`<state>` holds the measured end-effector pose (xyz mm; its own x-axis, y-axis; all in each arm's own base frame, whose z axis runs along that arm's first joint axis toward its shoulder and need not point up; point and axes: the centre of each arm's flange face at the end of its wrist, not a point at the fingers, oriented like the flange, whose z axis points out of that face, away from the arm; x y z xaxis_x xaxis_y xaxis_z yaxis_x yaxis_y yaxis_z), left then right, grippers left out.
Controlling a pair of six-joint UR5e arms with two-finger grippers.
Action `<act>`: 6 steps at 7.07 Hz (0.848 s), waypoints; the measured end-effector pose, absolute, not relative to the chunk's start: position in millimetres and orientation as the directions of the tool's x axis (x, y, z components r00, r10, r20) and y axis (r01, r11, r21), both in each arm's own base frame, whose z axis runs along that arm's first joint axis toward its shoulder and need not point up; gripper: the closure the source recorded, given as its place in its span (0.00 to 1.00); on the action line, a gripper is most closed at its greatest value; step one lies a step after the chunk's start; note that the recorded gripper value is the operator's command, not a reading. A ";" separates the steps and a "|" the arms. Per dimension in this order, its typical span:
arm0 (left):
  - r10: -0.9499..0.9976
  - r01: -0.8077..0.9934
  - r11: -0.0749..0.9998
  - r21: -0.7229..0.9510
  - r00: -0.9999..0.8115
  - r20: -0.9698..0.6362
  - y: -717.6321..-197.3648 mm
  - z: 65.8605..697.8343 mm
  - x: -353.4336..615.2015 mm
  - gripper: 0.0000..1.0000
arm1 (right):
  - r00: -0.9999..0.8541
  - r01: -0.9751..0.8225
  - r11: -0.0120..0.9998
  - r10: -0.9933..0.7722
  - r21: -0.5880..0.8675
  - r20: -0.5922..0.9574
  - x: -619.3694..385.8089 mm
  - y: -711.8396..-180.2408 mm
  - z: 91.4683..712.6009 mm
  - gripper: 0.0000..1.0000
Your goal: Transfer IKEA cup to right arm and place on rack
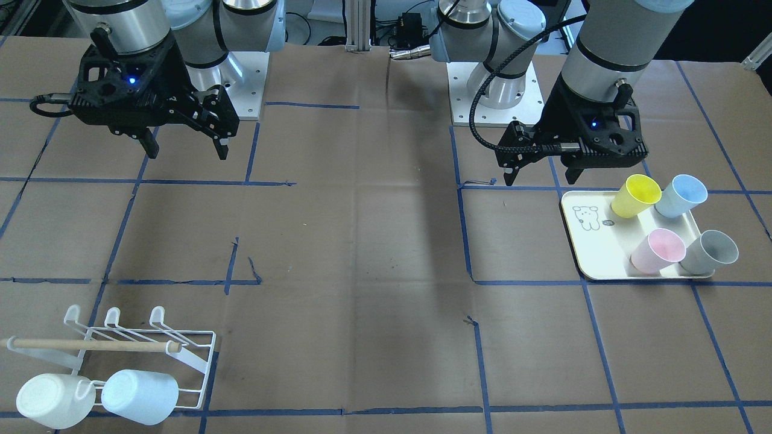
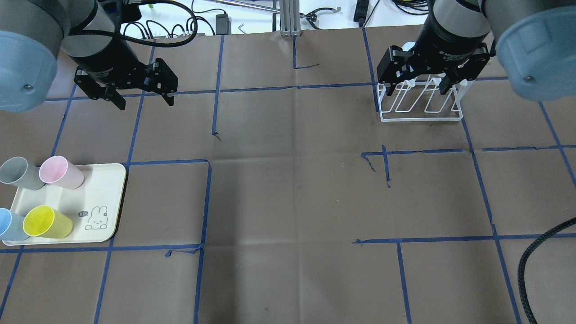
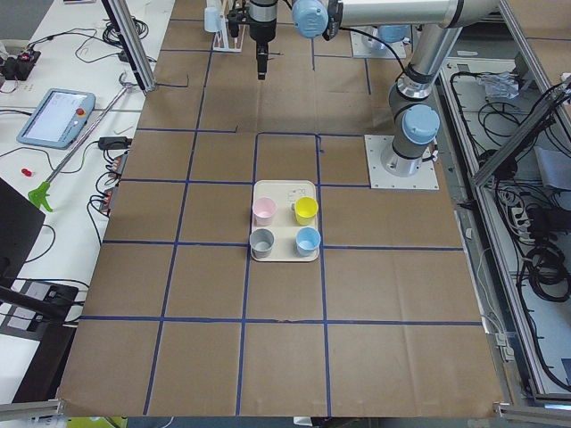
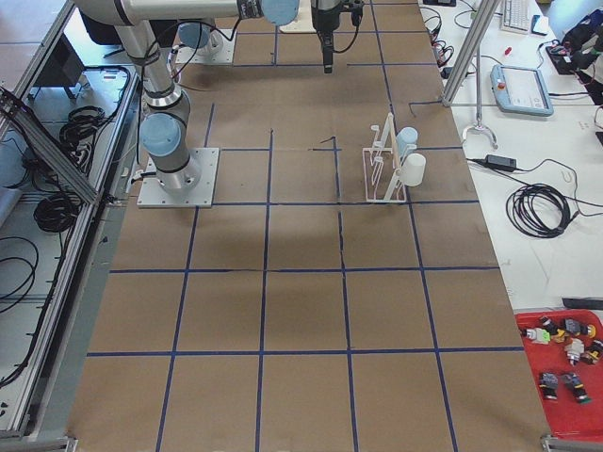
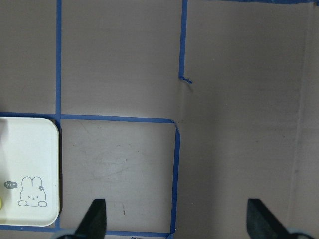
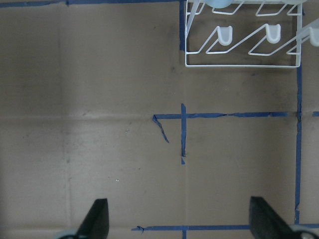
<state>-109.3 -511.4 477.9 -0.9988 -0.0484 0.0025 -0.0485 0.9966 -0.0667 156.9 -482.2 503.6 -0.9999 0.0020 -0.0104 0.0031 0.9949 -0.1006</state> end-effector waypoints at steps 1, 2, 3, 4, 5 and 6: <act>-0.048 -0.048 0.997 -0.066 -0.999 0.003 -511.5 477.7 -109.6 0.01 | -1.000 -0.006 0.996 -0.007 -0.091 -0.007 158.3 -479.3 503.3 0.00; -0.047 -0.047 0.997 -0.065 -0.999 0.002 -511.7 477.2 -109.9 0.01 | -1.000 -0.010 0.996 -0.011 -0.085 -0.006 158.7 -478.6 502.2 0.00; -0.046 -0.046 0.997 -0.065 -0.999 0.002 -511.7 477.2 -110.0 0.01 | -1.000 -0.011 0.997 -0.011 -0.082 -0.006 158.8 -478.2 501.3 0.00; -0.046 -0.046 0.997 -0.065 -0.999 0.002 -511.6 477.2 -110.1 0.01 | -1.000 -0.011 0.997 -0.012 -0.079 -0.006 158.9 -478.3 500.3 0.00; -0.045 -0.045 0.997 -0.066 -0.999 0.002 -511.6 477.4 -110.1 0.01 | -1.000 -0.012 0.997 -0.012 -0.077 -0.006 159.0 -479.2 498.8 0.00; -0.046 -0.046 0.997 -0.066 -0.999 0.002 -511.6 477.5 -110.0 0.01 | -1.000 -0.012 0.997 -0.012 -0.076 -0.005 159.0 -479.8 497.4 0.00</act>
<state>-110.0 -511.6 477.5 -0.9990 -0.0457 0.0021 -0.0457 0.9968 -0.0663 159.0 -479.8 497.4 -0.9999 -0.0125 -0.0053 -0.0121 0.9971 -0.0756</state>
